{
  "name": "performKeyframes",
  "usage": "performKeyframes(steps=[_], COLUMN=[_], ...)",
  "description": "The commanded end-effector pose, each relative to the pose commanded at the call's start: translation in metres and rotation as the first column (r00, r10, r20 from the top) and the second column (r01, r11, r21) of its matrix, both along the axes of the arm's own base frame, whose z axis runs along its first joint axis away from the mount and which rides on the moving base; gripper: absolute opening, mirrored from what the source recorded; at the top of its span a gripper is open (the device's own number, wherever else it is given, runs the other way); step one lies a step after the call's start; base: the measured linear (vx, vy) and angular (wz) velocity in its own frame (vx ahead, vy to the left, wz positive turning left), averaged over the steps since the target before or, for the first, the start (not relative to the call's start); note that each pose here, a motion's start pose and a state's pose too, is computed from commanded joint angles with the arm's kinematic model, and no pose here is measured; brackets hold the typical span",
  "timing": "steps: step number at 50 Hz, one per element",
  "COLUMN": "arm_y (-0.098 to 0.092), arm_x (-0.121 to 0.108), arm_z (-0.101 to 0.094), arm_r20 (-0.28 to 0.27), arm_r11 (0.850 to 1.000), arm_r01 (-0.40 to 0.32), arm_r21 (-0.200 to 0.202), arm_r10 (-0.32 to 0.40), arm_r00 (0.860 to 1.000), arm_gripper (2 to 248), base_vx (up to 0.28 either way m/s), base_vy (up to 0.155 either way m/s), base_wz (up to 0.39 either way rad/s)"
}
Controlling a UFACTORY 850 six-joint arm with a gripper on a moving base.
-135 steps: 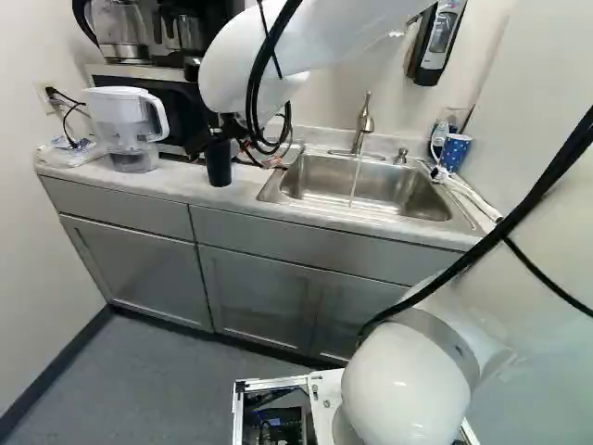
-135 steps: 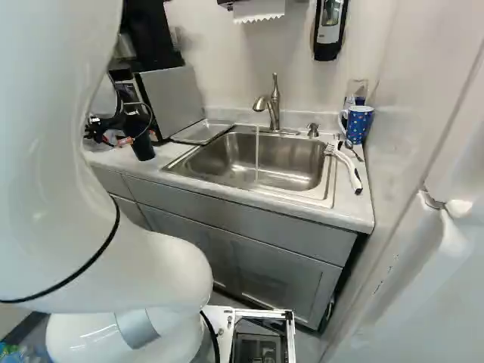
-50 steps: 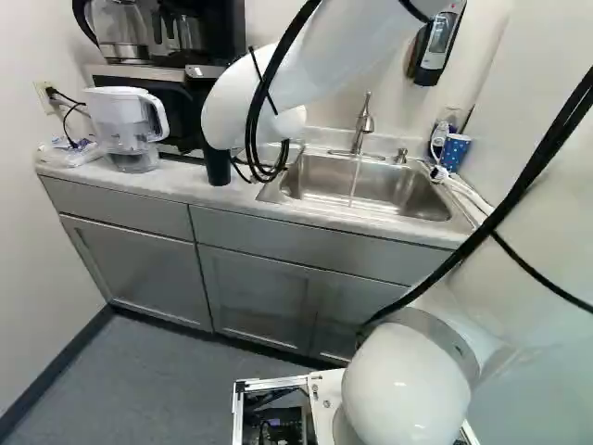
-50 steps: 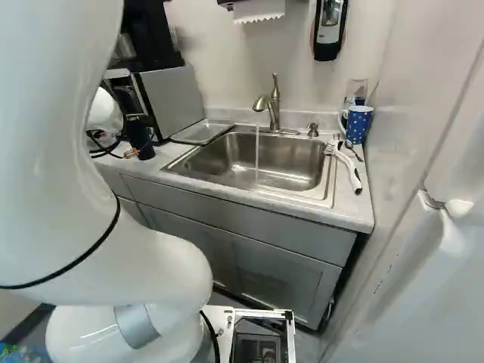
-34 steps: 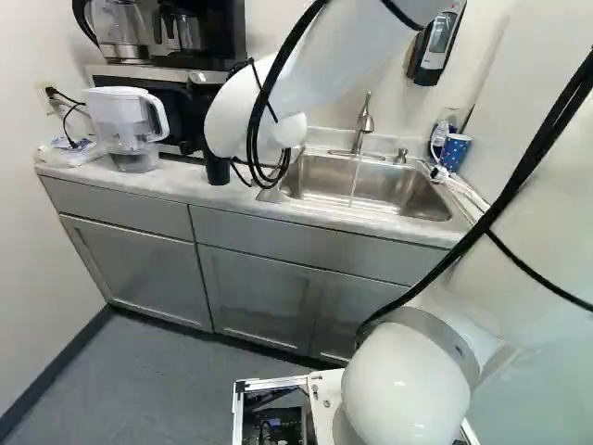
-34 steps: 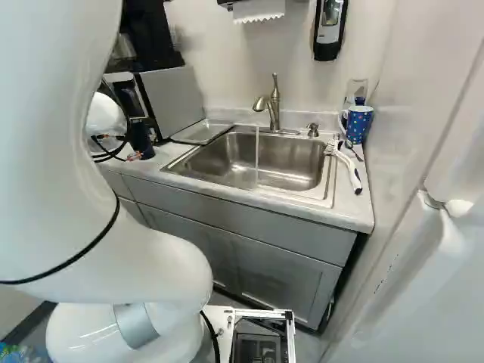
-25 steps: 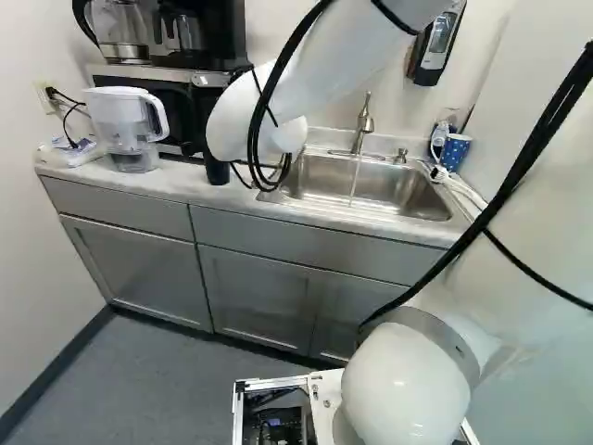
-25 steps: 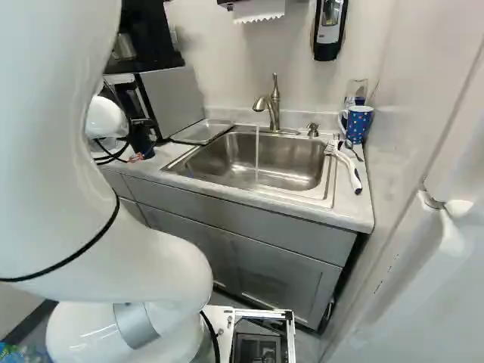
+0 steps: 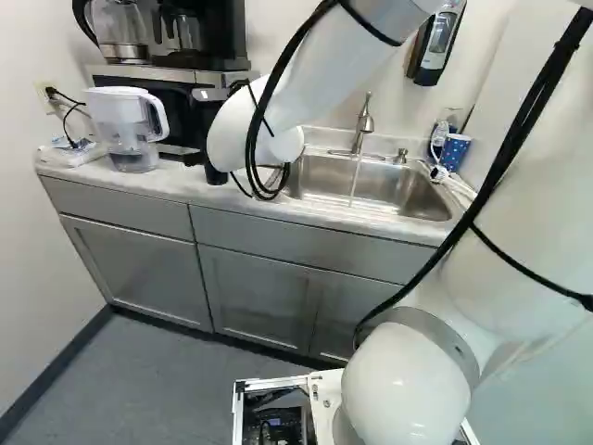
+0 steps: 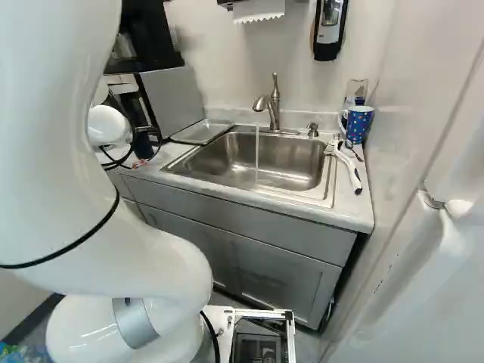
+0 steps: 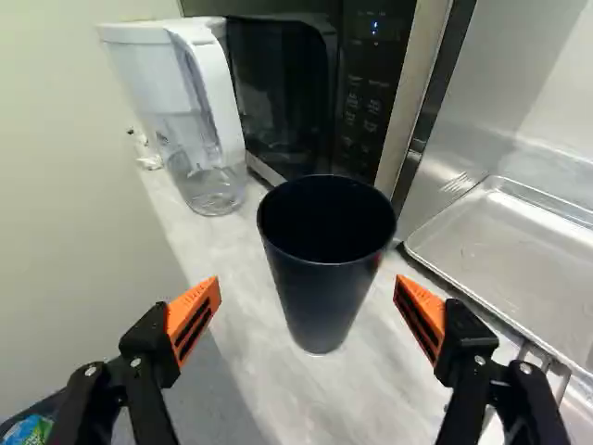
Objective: Rinse the cup and place it in the tray
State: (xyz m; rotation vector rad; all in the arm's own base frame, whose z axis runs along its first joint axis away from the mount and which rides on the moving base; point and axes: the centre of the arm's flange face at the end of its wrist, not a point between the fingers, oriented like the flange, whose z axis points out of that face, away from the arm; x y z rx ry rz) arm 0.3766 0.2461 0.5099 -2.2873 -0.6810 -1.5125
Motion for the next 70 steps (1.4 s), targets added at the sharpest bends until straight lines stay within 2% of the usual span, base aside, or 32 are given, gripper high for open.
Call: performKeyframes(steps=[25, 57, 70], arm_y=[0.001, 0.011, 0.012], arm_x=[0.004, 0.033, 0.034], arm_z=[-0.002, -0.001, -0.001], arm_r20=[-0.004, -0.005, -0.005], arm_r11=[1.000, 1.000, 1.000], arm_r01=[0.003, 0.018, 0.017], arm_r21=[-0.003, -0.003, -0.003], arm_r10=[-0.003, -0.018, -0.017], arm_r00=[1.000, 1.000, 1.000], arm_gripper=[247, 247, 247], base_vx=[0.000, 0.000, 0.000], base_vy=[0.000, 0.000, 0.000], base_wz=[0.000, 0.000, 0.000])
